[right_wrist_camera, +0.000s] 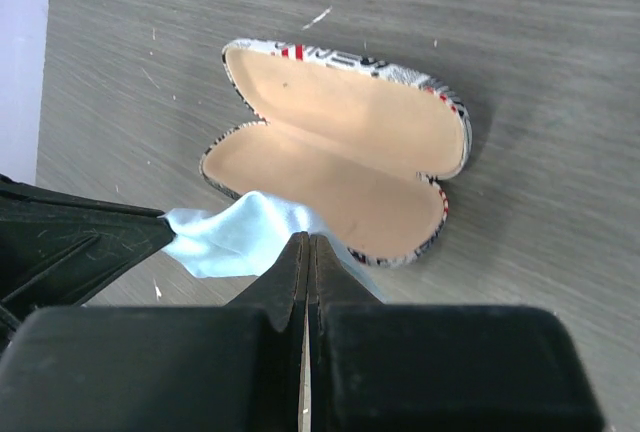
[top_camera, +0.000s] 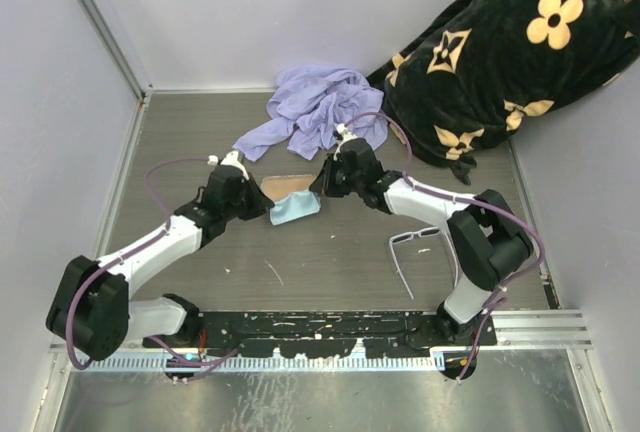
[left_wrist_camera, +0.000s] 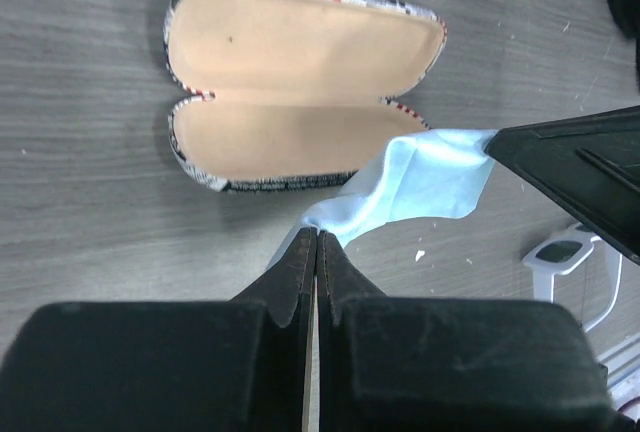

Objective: Organize the sunglasses
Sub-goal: Place the glasses cleaning cloth in the sunglasses case, then adjust the sunglasses case at the center of the board.

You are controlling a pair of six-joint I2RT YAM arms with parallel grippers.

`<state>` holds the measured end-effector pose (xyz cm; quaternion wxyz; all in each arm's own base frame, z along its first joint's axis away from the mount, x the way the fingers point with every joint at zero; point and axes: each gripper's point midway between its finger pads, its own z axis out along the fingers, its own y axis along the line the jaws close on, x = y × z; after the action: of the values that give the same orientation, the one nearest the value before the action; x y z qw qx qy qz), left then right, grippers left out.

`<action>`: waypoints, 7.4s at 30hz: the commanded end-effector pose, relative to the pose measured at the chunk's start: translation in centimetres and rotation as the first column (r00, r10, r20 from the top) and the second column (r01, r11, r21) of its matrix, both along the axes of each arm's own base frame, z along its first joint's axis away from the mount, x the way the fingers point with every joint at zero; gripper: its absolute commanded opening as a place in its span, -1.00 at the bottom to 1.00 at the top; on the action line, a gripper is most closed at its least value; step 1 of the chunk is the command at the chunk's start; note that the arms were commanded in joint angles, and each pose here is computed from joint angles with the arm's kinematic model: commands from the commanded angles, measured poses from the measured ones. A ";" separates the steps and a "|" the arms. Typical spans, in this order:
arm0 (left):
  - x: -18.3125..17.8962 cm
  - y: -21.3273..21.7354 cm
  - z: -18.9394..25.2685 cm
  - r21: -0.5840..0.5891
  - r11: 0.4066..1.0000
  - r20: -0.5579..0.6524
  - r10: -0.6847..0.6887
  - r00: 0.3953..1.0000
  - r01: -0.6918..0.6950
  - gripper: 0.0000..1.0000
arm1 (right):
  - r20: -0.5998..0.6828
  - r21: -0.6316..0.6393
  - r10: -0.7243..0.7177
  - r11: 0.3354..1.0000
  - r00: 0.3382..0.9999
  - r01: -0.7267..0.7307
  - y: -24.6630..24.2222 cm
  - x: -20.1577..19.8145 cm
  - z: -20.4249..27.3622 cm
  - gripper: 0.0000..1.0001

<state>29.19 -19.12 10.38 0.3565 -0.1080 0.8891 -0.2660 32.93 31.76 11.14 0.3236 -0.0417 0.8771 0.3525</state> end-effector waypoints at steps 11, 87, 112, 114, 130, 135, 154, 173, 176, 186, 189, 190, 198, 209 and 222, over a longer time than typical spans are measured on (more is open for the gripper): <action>6.1 1.0 1.4 0.026 1.000 0.053 0.010 0.999 -0.012 -0.99 | 0.058 0.035 0.019 0.999 0.998 -0.021 1.3 5.6 2.0 -0.99; 12.2 2.5 -0.4 0.049 0.999 0.042 0.009 0.999 -0.011 -0.51 | 0.020 0.015 0.002 1.000 1.000 -0.002 0.7 8.0 -0.5 -0.57; 12.5 3.8 0.9 0.064 0.997 0.069 0.042 0.997 -0.047 -0.16 | 0.064 -0.009 -0.021 1.000 0.998 0.022 -0.2 8.4 1.1 -0.21; 12.4 3.9 1.0 0.064 0.997 0.071 0.044 0.997 -0.048 -0.15 | 0.077 -0.009 -0.021 1.000 0.997 0.022 -0.3 8.4 1.6 -0.20; 13.1 2.4 3.0 0.042 0.996 0.106 -0.087 0.991 0.083 0.08 | 0.160 -0.078 -0.074 0.993 0.984 0.088 -5.0 5.8 4.6 -0.11; 14.3 0.9 1.7 0.072 0.974 0.048 -0.219 0.975 0.215 0.07 | 0.130 -0.124 -0.055 0.990 0.990 0.071 -6.7 3.0 3.8 -0.10; 14.3 3.0 -2.0 0.149 0.982 -0.089 -0.101 0.991 0.113 -0.02 | 0.078 -0.176 -0.068 0.981 0.995 0.081 -10.2 -2.6 1.9 -0.23; 11.2 4.1 -3.1 0.310 0.943 -0.162 -0.073 0.984 0.121 -0.08 | 0.083 -0.186 -0.071 0.979 0.994 0.085 -10.7 -3.0 1.6 -0.23; 10.6 3.8 -3.2 0.320 0.938 -0.169 -0.081 0.982 0.132 -0.08 | 0.084 -0.188 -0.072 0.978 0.994 0.086 -10.8 -3.1 1.5 -0.24; 7.6 3.5 -3.8 0.371 0.916 -0.210 -0.078 0.975 0.153 -0.09 | 0.085 -0.189 -0.068 0.979 0.994 0.083 -11.0 -3.5 1.4 -0.24; 6.8 3.4 -3.6 0.383 0.910 -0.211 -0.079 0.974 0.157 -0.09 | 0.084 -0.188 -0.066 0.979 0.994 0.081 -11.0 -3.7 1.3 -0.24; 6.5 3.4 -3.6 0.385 0.909 -0.212 -0.082 0.974 0.160 -0.09 | 0.085 -0.187 -0.067 0.979 0.994 0.082 -11.1 -3.7 1.4 -0.23; 4.2 2.5 -3.6 0.375 0.910 -0.220 -0.096 0.971 0.176 -0.09 | 0.101 -0.193 -0.074 0.977 0.992 0.093 -11.5 -4.0 1.7 -0.24; 2.9 3.9 -2.9 0.425 0.897 -0.201 -0.034 0.979 0.118 -0.09 | 0.114 -0.206 -0.088 0.972 0.990 0.110 -12.1 -4.1 2.2 -0.23; 1.5 3.4 4.0 0.369 0.928 0.005 -0.061 0.998 0.055 -0.02 | 0.180 -0.285 -0.352 0.875 0.919 0.391 -17.6 -4.0 4.2 -0.03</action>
<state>31.09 -14.36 11.63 0.3287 -0.0267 0.9410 -0.0759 27.95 16.50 12.61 0.3792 -0.0086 0.9092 0.1719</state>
